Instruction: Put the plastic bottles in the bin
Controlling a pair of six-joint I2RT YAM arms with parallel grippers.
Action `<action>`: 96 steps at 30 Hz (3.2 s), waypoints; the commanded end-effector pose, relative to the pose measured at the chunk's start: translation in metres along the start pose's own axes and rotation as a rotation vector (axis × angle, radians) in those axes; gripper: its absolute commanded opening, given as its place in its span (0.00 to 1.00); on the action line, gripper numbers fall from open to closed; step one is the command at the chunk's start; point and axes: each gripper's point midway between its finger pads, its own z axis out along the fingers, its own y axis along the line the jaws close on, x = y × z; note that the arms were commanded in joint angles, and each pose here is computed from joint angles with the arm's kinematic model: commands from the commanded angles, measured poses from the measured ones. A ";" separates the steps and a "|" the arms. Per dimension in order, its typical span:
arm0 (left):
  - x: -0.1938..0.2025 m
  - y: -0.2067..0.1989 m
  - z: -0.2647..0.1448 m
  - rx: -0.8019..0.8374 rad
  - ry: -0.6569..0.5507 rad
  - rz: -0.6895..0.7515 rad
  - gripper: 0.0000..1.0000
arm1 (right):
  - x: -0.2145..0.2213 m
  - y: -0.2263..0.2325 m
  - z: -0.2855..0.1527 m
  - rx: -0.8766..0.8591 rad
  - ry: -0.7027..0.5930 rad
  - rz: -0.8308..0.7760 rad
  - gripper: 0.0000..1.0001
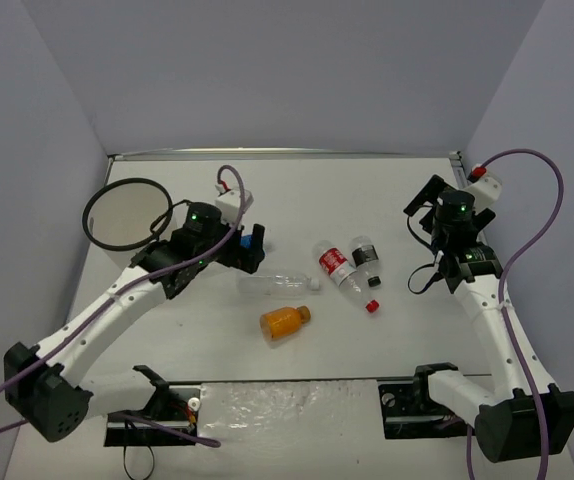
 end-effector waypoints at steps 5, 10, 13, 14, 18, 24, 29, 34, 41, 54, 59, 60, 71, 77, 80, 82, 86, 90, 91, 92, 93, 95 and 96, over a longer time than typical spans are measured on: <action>0.020 -0.088 0.046 0.291 0.107 0.240 0.97 | -0.006 0.004 0.008 0.001 -0.014 0.000 1.00; 0.057 -0.113 0.062 0.365 0.233 0.237 0.97 | -0.003 -0.004 0.010 0.034 -0.019 -0.025 1.00; 0.069 -0.134 0.060 0.441 0.238 0.241 0.97 | -0.003 -0.006 0.008 0.037 -0.025 -0.022 1.00; 0.074 -0.139 0.058 0.453 0.250 0.244 0.97 | -0.003 -0.007 0.007 0.036 -0.026 -0.020 1.00; 0.100 -0.135 0.050 0.329 0.347 0.216 0.97 | -0.004 -0.007 0.005 0.034 -0.033 -0.017 1.00; 0.144 -0.094 0.049 0.108 0.443 0.194 0.97 | -0.006 -0.006 0.001 0.019 -0.037 -0.011 1.00; 0.154 -0.080 0.054 0.017 0.482 0.196 0.97 | -0.008 -0.005 -0.003 0.007 -0.046 -0.001 1.00; 0.164 -0.095 0.046 0.071 0.523 0.166 0.80 | -0.011 -0.007 -0.007 0.006 -0.059 0.000 1.00; 0.150 -0.127 0.023 0.209 0.428 0.186 0.23 | -0.012 -0.008 -0.007 0.010 -0.064 0.000 1.00; -0.017 -0.044 -0.020 -0.294 -0.073 0.098 0.00 | -0.019 -0.008 -0.019 -0.017 -0.090 0.017 1.00; -0.103 0.039 -0.057 -0.483 -0.267 -0.152 0.00 | -0.013 -0.001 -0.014 -0.042 -0.062 0.000 1.00; -0.114 0.050 -0.069 -0.519 -0.312 -0.170 0.00 | -0.012 -0.001 -0.013 -0.042 -0.057 -0.001 1.00; -0.101 0.201 -0.155 -0.988 -0.360 -0.410 0.05 | -0.004 0.004 -0.007 -0.058 -0.024 -0.006 1.00; -0.076 0.227 -0.152 -0.987 -0.306 -0.481 0.34 | -0.004 0.005 -0.005 -0.058 -0.024 -0.006 1.00; -0.072 0.228 -0.143 -0.970 -0.269 -0.477 0.78 | -0.003 0.005 -0.005 -0.057 -0.023 -0.004 1.00; -0.072 0.226 -0.136 -0.935 -0.249 -0.463 0.92 | -0.003 0.005 -0.005 -0.058 -0.022 -0.002 1.00; -0.085 0.210 -0.124 -0.792 -0.262 -0.400 0.97 | -0.003 0.005 -0.004 -0.058 -0.023 -0.001 1.00; -0.106 0.189 -0.127 -0.662 -0.332 -0.304 0.97 | -0.001 0.008 -0.002 -0.065 -0.016 -0.001 1.00; -0.113 0.182 -0.127 -0.621 -0.343 -0.260 0.97 | 0.000 0.008 -0.001 -0.065 -0.012 -0.004 1.00; -0.118 0.171 -0.124 -0.559 -0.344 -0.210 0.97 | 0.001 0.008 0.000 -0.065 -0.008 -0.007 1.00; -0.125 0.160 -0.122 -0.497 -0.348 -0.161 0.97 | 0.002 0.008 0.001 -0.064 -0.004 -0.009 1.00; -0.135 0.136 -0.117 -0.391 -0.348 -0.074 0.97 | 0.004 0.010 0.002 -0.070 0.003 -0.008 1.00; -0.139 0.124 -0.112 -0.338 -0.339 -0.012 0.97 | 0.004 0.011 0.003 -0.072 0.004 -0.008 1.00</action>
